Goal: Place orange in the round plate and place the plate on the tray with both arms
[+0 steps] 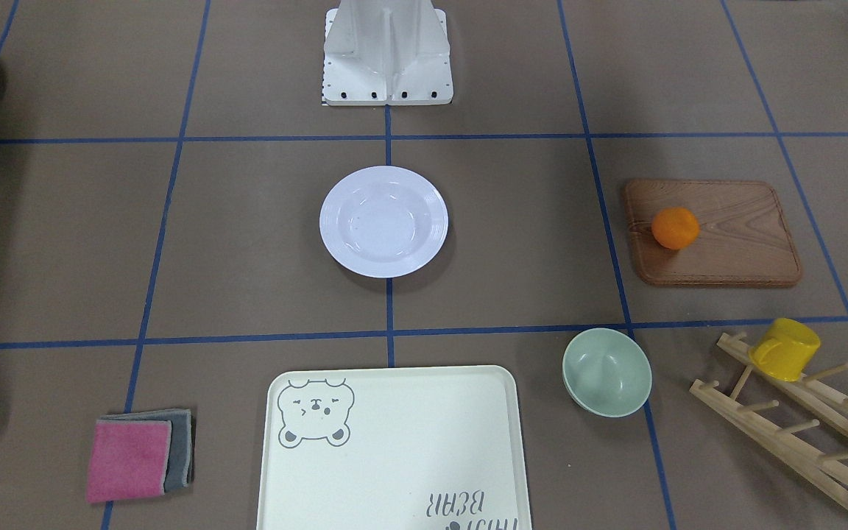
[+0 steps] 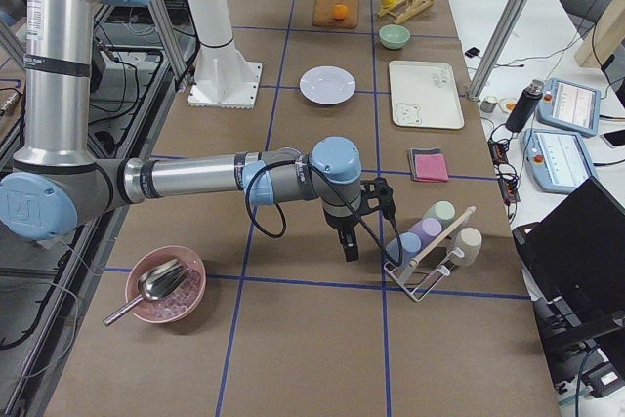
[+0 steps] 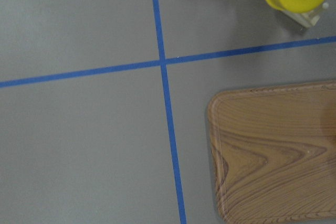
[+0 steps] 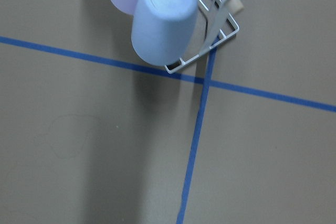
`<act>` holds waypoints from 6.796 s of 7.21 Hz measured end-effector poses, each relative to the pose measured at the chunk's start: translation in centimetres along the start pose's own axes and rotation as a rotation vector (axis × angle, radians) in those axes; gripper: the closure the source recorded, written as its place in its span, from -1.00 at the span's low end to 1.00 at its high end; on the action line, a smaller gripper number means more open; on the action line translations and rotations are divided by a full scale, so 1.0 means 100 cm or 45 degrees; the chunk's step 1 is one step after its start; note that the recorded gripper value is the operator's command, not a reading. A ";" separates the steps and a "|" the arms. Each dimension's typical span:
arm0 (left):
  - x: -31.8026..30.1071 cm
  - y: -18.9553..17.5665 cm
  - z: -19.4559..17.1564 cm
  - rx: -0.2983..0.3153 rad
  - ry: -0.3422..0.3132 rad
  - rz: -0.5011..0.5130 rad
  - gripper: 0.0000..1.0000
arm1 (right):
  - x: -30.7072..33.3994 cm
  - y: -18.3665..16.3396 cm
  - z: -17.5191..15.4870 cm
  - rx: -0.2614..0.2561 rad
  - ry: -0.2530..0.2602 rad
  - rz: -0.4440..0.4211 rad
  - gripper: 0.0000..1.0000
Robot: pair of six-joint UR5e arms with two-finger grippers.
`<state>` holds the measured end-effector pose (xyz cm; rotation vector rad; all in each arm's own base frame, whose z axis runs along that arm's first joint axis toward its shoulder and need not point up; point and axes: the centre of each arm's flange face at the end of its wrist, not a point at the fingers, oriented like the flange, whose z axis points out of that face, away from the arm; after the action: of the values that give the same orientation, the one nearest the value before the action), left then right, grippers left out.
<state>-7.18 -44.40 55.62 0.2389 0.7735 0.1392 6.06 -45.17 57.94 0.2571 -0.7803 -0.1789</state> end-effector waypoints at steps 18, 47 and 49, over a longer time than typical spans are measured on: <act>0.293 -0.014 0.213 0.009 0.053 -0.118 -0.97 | -0.072 -0.031 0.030 0.062 0.038 0.157 -1.00; 0.784 -0.096 0.222 -0.052 0.038 -0.385 -0.97 | -0.143 -0.052 0.026 0.084 -0.045 0.234 -1.00; 0.769 -0.109 0.210 -0.018 0.047 -0.371 -0.97 | -0.177 -0.056 0.035 0.139 -0.133 0.301 -0.99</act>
<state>62.48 -42.02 15.42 0.1083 0.8355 -0.1268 -9.13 -46.60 46.85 0.2583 -0.9183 0.0740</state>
